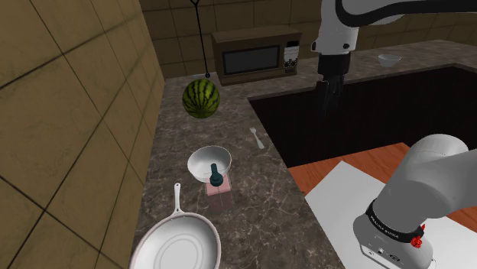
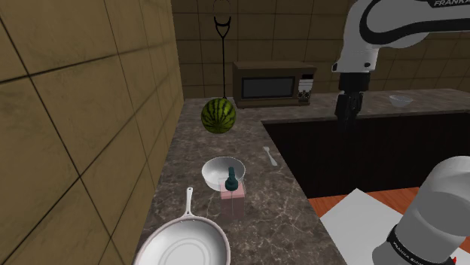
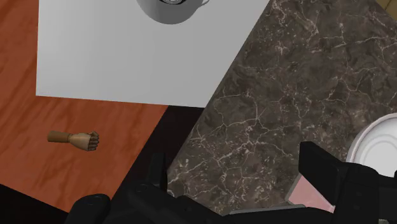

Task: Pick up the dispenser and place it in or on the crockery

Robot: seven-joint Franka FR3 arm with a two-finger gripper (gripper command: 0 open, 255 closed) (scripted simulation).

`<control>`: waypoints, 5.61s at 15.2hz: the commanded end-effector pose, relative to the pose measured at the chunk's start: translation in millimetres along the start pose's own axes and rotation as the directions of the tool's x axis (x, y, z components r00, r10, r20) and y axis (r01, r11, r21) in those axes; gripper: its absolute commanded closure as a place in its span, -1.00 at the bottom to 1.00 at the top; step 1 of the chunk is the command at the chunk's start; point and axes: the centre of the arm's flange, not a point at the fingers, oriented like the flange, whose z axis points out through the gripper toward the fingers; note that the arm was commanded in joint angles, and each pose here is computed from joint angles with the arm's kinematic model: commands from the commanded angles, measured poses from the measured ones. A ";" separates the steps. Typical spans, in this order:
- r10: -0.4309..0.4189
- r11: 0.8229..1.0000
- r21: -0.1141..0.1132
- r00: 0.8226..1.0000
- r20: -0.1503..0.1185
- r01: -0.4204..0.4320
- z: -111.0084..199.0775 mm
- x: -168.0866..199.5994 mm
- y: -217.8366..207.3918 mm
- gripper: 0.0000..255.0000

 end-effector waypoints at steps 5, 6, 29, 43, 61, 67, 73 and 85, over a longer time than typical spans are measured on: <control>0.005 1.000 -0.017 1.000 -0.006 -0.005 15.9 30.9 -41.7 -1.00; 0.006 1.000 -0.021 1.000 -0.008 -0.007 19.9 38.6 -52.0 -1.00; 0.034 0.992 -0.118 0.998 -0.044 -0.039 121.8 222.7 -282.3 -1.00; 0.035 0.992 -0.123 0.998 -0.046 -0.040 166.4 232.9 -287.4 -1.00; 0.035 0.992 -0.123 0.998 -0.046 -0.040 140.6 228.9 -291.3 1.00; 0.035 0.992 -0.123 0.998 -0.046 -0.040 109.7 224.1 -296.1 1.00; 0.035 0.992 -0.123 0.998 -0.046 -0.040 78.7 219.3 -300.9 1.00; 0.035 0.992 -0.123 0.998 -0.046 -0.040 18.1 220.6 -304.1 1.00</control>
